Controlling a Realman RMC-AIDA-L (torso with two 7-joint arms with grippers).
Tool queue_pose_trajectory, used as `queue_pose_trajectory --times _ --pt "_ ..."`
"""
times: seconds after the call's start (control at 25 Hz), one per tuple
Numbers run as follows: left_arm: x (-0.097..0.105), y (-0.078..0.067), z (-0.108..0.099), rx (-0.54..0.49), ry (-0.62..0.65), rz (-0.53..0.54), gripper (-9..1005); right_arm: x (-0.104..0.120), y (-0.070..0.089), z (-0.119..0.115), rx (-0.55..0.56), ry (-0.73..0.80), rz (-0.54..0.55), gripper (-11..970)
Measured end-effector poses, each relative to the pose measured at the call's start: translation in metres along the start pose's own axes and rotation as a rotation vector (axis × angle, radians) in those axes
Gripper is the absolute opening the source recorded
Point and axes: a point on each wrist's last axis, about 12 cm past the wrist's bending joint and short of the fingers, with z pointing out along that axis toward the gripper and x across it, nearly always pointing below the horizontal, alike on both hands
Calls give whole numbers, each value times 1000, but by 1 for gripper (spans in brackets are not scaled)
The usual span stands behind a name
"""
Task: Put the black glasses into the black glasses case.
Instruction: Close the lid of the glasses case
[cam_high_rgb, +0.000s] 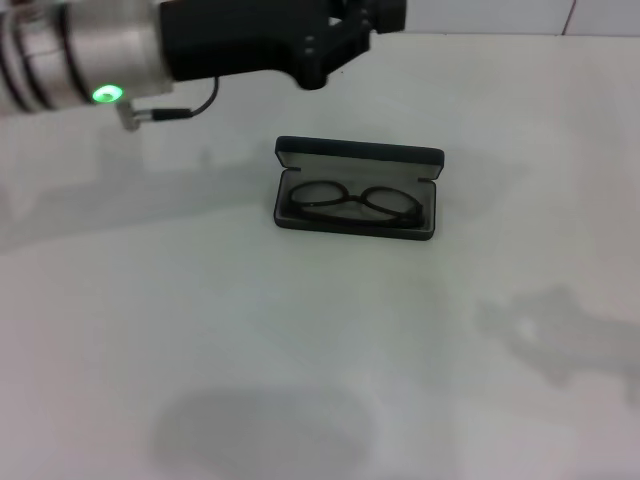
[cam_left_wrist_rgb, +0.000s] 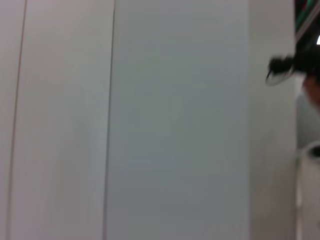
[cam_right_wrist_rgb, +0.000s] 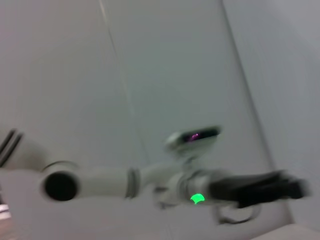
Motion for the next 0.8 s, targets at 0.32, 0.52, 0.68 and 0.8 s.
queue_pose_trajectory --times 0.32,0.52,0.68,0.8 --pt "3 23 56 -89 338 4 101 57 14 -53 116 21 153 132" --pt "11 28 67 -140 447 5 163 76 14 -54 145 18 203 135" --pt "21 29 65 -159 527 6 213 82 10 -51 154 8 218 138" --pt "29 29 61 -186 573 3 226 83 6 -48 152 11 221 140"
